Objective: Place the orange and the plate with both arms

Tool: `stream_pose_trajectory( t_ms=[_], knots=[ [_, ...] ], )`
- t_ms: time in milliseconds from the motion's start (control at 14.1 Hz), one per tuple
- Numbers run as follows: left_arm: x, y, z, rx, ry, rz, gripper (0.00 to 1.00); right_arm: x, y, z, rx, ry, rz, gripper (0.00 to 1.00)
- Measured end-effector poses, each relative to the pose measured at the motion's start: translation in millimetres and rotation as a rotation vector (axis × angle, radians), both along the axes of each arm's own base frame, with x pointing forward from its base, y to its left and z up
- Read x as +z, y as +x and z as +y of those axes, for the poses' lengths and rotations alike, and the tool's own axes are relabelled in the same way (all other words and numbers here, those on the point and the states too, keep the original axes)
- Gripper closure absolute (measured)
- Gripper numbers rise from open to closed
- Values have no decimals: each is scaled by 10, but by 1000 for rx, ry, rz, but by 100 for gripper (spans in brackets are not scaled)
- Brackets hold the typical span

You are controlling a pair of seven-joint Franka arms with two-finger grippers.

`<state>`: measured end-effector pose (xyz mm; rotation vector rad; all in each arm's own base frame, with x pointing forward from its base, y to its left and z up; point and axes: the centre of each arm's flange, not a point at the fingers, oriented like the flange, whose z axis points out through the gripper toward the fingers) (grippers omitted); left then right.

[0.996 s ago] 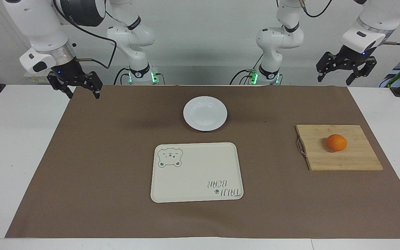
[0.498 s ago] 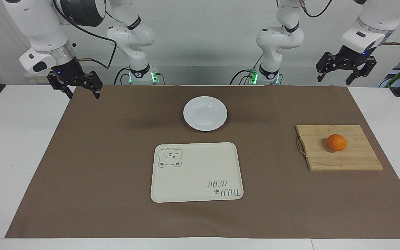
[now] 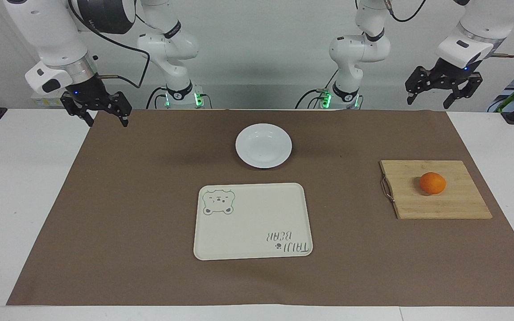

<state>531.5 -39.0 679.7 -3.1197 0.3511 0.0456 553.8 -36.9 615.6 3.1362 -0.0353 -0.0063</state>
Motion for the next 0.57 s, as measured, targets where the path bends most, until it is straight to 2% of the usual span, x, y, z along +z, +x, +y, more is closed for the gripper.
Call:
stream_pose_trajectory(
  t_ms=[569],
  knots=[
    [-47,34,85,13,-2,-29,0,0,0,0,0,0,0,0]
  ],
)
